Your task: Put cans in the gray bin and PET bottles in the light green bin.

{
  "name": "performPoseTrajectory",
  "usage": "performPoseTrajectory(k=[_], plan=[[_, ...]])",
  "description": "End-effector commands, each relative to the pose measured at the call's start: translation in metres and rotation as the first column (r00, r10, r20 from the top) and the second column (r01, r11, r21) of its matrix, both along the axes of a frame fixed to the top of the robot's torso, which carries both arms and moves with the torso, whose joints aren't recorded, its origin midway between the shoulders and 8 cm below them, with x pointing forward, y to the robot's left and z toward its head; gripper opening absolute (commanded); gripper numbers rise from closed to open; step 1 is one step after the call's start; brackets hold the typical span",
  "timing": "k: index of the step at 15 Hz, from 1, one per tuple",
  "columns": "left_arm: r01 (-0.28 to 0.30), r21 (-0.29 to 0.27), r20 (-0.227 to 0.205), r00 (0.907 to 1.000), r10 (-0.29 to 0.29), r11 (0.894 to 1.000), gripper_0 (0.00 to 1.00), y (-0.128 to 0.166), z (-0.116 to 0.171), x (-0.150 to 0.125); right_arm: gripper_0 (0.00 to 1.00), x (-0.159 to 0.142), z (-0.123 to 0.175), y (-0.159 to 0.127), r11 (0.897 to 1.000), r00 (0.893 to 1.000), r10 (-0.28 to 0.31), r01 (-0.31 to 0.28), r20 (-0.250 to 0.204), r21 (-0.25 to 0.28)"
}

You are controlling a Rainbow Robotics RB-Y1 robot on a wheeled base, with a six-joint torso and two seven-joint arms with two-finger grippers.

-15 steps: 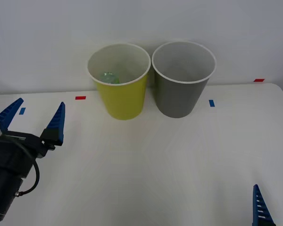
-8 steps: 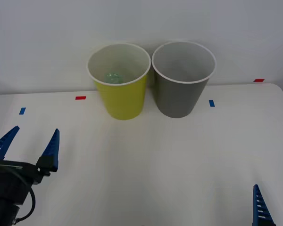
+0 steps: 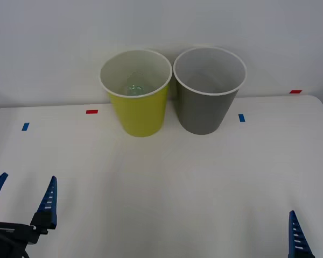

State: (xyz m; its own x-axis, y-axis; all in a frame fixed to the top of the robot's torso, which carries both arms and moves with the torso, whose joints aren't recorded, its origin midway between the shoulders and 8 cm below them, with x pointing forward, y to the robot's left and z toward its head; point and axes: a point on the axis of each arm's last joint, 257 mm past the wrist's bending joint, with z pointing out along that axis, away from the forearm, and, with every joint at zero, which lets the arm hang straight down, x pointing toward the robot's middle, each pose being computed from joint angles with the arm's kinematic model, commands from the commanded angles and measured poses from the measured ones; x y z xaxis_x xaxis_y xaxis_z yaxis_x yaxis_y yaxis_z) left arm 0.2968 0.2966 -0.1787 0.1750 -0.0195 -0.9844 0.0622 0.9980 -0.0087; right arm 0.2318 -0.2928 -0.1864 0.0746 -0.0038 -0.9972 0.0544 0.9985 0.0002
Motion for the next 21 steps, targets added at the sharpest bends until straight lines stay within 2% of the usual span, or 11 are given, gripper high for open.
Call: performPoseTrajectory(k=[1,5,8,12,21], plan=[[-0.01,-0.011,-0.019,0.9998,0.01,1.0,1.0,0.003,-0.021,-0.03,1.0,0.0,0.0,0.0,1.0,1.0,0.0,0.0,0.0,0.0],[-0.023,-0.001,-0.074,0.997,0.022,1.0,1.0,0.005,-0.035,-0.051,1.0,0.0,0.0,0.0,1.0,1.0,0.0,0.0,0.0,0.0],[-0.039,-0.002,-0.09,0.9952,0.039,0.999,1.0,0.006,-0.039,-0.066,1.0,0.0,0.0,0.0,1.0,1.0,0.0,0.0,0.0,0.0],[-0.047,-0.003,-0.133,0.99,0.046,0.999,1.0,0.008,-0.049,-0.082,1.0,0.0,0.0,0.0,1.0,1.0,0.0,0.0,0.0,0.0],[-0.046,0.005,-0.141,0.9889,0.047,0.999,1.0,0.007,-0.05,-0.089,1.0,0.0,0.0,0.0,1.0,1.0,0.0,0.0,0.0,0.0]])
